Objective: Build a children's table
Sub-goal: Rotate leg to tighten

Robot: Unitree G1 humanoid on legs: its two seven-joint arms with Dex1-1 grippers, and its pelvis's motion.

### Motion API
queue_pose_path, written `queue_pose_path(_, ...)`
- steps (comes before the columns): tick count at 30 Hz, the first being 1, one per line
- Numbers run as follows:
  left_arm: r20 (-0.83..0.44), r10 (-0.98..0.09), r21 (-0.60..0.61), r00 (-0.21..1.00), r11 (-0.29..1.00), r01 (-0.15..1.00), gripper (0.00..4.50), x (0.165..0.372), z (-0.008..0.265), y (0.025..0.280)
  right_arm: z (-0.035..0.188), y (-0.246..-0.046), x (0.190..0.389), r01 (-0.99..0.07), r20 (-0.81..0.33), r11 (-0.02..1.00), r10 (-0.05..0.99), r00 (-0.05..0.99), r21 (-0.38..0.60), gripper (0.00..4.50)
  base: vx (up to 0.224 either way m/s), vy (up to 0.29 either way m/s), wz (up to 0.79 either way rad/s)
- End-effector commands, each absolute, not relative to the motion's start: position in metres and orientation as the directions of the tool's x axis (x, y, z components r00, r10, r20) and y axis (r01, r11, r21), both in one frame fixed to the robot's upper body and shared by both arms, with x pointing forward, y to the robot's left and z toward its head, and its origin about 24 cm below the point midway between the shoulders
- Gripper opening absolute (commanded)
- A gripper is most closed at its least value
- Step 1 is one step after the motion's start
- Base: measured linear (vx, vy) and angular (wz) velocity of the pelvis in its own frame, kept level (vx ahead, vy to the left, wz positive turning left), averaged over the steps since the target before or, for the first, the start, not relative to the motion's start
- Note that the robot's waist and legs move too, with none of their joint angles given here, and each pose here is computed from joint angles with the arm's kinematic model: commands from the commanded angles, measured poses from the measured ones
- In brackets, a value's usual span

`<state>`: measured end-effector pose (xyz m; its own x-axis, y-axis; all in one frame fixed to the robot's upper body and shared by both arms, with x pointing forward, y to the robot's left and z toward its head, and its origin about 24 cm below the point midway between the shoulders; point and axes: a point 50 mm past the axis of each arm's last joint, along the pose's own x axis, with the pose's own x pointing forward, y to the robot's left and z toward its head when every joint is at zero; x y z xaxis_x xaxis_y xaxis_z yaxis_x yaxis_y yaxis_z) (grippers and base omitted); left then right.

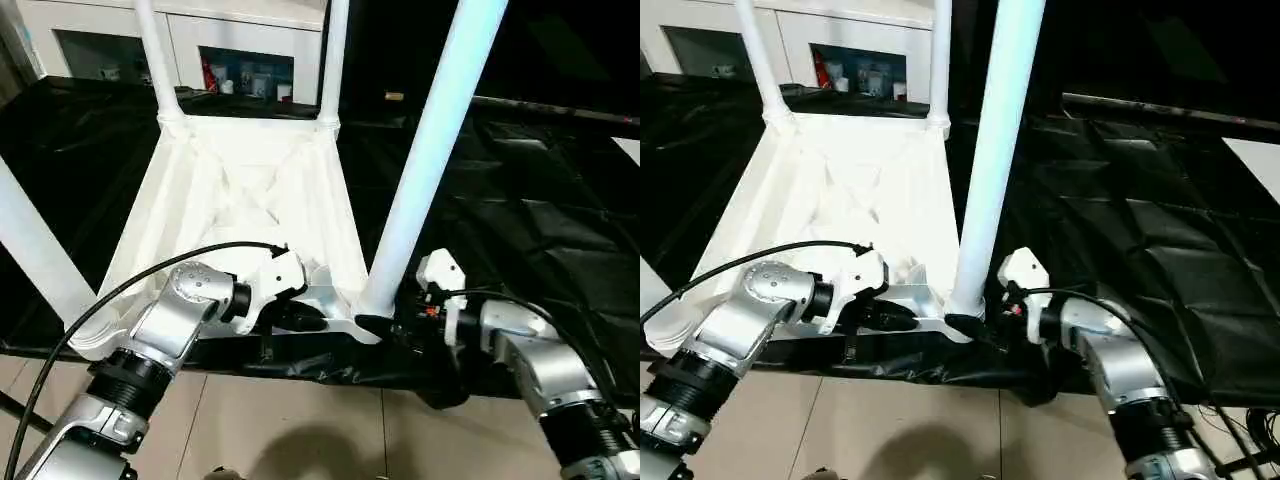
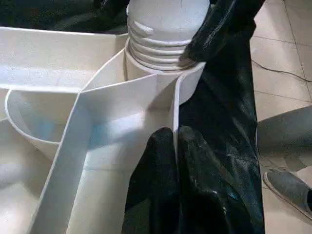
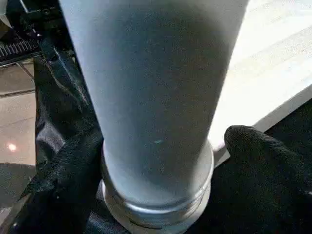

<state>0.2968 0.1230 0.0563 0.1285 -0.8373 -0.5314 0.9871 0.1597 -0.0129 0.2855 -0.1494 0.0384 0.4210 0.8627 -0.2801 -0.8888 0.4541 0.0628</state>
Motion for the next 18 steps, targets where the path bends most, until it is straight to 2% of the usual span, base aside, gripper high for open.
queue_pose_path(1,-0.507,-0.854,-0.046,0.118,0.163,0.986,0.00,0.292,0.052,0.120,0.045,-0.156,0.293,-0.881,-0.285,0.473,0.847,0.448,0.023,3.84,0.000,0.000,0.00)
queue_pose_path(8,-0.513,-0.849,-0.043,0.127,0.173,0.984,0.00,0.292,0.051,0.123,0.044,-0.155,0.294,-0.885,-0.287,0.465,0.852,0.439,0.027,3.30,0.000,0.000,0.00)
queue_pose_path(9,-0.509,-0.850,-0.045,0.137,0.185,0.982,0.00,0.292,0.051,0.123,0.044,-0.155,0.295,-0.876,-0.275,0.481,0.847,0.456,0.029,3.10,0.000,0.000,0.00)
queue_pose_path(11,-0.503,-0.852,-0.050,0.146,0.197,0.979,0.00,0.293,0.051,0.122,0.043,-0.155,0.297,-0.861,-0.269,0.508,0.834,0.482,0.031,3.02,0.000,0.000,0.00)
queue_pose_path(13,-0.502,-0.841,-0.029,0.202,0.249,0.968,0.00,0.297,0.049,0.117,0.036,-0.154,0.303,-0.796,-0.274,0.604,0.771,0.575,0.030,2.88,0.000,0.000,0.00)
queue_pose_path(14,-0.503,-0.840,-0.027,0.205,0.253,0.967,0.00,0.297,0.049,0.117,0.035,-0.154,0.304,-0.792,-0.274,0.610,0.767,0.580,0.030,2.82,0.000,0.000,0.00)
queue_pose_path(15,-0.501,-0.827,-0.008,0.256,0.300,0.954,0.00,0.302,0.047,0.111,0.029,-0.152,0.307,-0.732,-0.280,0.680,0.710,0.646,0.035,2.79,0.000,0.000,0.00)
queue_pose_path(16,-0.500,-0.821,-0.006,0.275,0.321,0.947,0.00,0.304,0.046,0.107,0.026,-0.150,0.309,-0.704,-0.280,0.709,0.686,0.672,0.047,2.77,0.000,0.000,0.00)
queue_pose_path(18,-0.502,-0.800,0.017,0.329,0.371,0.928,0.00,0.312,0.044,0.095,0.021,-0.136,0.313,-0.615,-0.273,0.784,0.612,0.742,0.085,2.75,0.000,0.000,0.00)
